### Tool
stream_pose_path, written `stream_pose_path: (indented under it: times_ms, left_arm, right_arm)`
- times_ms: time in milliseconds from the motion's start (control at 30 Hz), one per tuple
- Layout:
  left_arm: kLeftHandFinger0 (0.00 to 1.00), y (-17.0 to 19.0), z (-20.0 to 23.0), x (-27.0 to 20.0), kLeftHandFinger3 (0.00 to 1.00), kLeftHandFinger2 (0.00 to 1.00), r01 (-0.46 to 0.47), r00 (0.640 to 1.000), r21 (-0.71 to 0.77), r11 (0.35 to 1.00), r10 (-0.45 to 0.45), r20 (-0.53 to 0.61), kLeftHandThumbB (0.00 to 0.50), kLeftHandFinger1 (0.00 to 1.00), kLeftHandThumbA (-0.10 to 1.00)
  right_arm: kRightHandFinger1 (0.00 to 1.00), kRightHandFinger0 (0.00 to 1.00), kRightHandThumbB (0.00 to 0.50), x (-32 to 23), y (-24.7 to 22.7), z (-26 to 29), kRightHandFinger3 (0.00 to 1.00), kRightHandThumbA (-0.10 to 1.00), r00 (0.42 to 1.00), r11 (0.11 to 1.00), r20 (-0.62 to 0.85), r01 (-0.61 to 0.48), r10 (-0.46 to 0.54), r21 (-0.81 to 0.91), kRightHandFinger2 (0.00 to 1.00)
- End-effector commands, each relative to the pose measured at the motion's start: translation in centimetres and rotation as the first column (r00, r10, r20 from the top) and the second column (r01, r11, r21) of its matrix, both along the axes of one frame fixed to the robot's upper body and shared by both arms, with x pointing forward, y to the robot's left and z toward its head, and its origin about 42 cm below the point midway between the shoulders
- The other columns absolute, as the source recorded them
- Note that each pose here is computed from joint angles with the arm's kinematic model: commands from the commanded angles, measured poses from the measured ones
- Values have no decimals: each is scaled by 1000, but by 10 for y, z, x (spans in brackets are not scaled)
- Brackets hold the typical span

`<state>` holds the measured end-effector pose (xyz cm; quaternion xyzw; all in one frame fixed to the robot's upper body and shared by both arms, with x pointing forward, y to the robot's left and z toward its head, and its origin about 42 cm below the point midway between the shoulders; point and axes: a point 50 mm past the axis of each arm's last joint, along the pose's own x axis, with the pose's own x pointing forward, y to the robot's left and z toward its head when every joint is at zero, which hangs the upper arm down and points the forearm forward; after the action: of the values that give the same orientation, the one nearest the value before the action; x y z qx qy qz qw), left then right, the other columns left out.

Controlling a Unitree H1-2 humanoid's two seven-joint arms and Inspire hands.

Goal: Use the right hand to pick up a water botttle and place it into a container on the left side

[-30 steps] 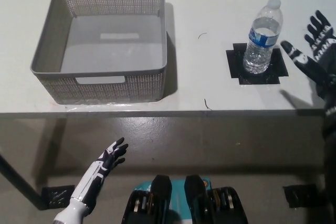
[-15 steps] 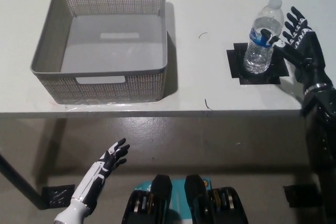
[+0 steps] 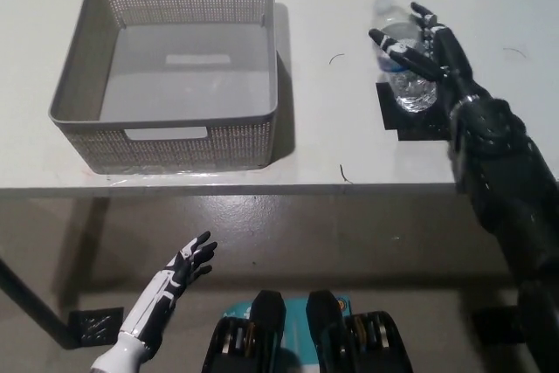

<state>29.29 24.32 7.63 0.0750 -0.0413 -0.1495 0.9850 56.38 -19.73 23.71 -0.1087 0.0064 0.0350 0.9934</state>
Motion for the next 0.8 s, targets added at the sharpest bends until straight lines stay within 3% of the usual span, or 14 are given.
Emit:
stream_pose_path:
  times_ms: [0,33,67,133,167,300,533,633,767]
  left_arm:
    - [1000,-2,9,4,1000,1000,2,998,-23,1000,0,64,171,1000,1000]
    - [1000,-2,9,4,1000,1000,1,998,-24,1000,1,64,172,1000,1000]
    - [1000,-1,11,6,1000,1000,1,998,-23,1000,0,66,174,1000,1000]
    - [1000,-1,13,6,1000,1000,6,997,-20,1000,-5,74,178,1000,1000]
    - [1000,0,14,8,1000,1000,9,997,-19,1000,-7,75,184,1000,1000]
    - [1000,1,13,8,1000,1000,11,997,-20,1000,-9,77,175,1000,1000]
    - [1000,2,12,4,1000,1000,1,997,-24,1000,1,72,164,1000,1000]
    - [1000,2,13,6,1000,1000,6,997,-26,1000,-4,73,167,1000,1000]
    - [1000,2,12,6,1000,1000,1,998,-26,1000,1,68,179,1000,1000]
  right_arm:
    - [225,102,296,28,12,71,198,-40,977,975,109,194,-182,-111,274]
    - [135,20,302,28,13,70,169,-88,972,971,120,214,-201,-104,279]
    - [114,1,268,28,13,72,209,-100,970,970,125,220,-207,-100,373]
    - [163,0,201,28,14,72,431,-100,969,970,125,226,-215,-88,562]
    - [228,0,192,28,14,72,534,-100,968,970,129,227,-216,-84,659]
    - [214,0,190,26,18,69,586,-100,964,969,158,231,-215,-91,605]
    - [277,0,168,25,20,75,660,-100,938,959,228,278,-260,-50,679]
    - [269,0,129,27,27,95,723,-100,924,966,289,260,-251,9,710]
    - [241,0,139,27,47,127,659,-100,897,978,389,205,-208,50,675]
